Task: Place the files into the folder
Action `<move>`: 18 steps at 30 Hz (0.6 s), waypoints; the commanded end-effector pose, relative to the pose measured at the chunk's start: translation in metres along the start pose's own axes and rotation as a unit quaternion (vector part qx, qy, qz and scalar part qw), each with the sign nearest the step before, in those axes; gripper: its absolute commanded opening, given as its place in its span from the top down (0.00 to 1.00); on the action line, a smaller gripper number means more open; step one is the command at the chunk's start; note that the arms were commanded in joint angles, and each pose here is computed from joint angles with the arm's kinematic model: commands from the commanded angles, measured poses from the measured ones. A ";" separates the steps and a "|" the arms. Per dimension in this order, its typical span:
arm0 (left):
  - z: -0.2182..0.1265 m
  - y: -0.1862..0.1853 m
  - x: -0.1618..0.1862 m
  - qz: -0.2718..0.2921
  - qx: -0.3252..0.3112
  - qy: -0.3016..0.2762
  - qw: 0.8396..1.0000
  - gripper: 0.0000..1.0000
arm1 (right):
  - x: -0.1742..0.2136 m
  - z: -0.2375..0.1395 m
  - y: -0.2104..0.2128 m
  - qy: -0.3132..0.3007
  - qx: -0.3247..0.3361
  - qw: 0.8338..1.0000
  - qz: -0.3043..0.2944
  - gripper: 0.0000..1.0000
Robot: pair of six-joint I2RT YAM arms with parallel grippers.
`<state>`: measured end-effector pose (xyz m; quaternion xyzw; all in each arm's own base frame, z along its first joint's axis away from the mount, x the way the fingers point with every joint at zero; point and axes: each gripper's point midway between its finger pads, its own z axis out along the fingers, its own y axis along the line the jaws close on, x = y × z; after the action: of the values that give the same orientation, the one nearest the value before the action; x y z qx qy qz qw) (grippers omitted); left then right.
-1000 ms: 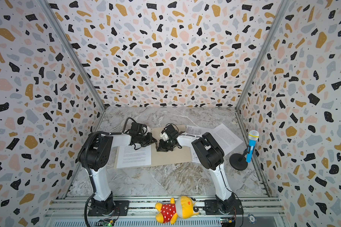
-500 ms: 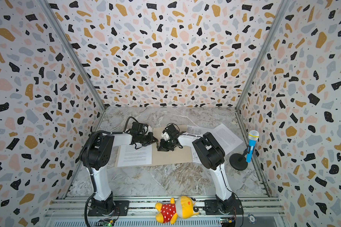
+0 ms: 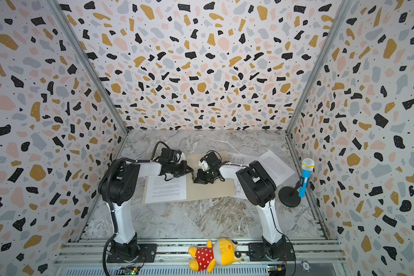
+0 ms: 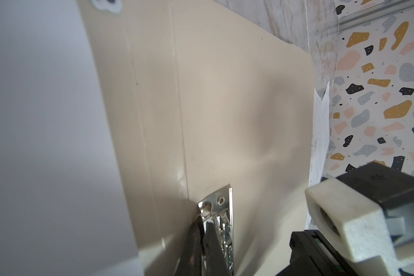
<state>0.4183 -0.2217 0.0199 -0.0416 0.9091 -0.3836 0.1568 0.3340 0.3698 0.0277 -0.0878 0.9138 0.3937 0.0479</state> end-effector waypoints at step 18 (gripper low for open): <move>0.003 0.021 0.010 0.003 -0.046 0.041 0.998 0.92 | -0.022 -0.032 0.034 -0.032 -0.023 0.999 0.029 0.89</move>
<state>0.4189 -0.2262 0.0241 -0.0267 0.9124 -0.3824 0.1439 0.3370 0.3724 0.0472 -0.0463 0.9098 0.4113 0.0289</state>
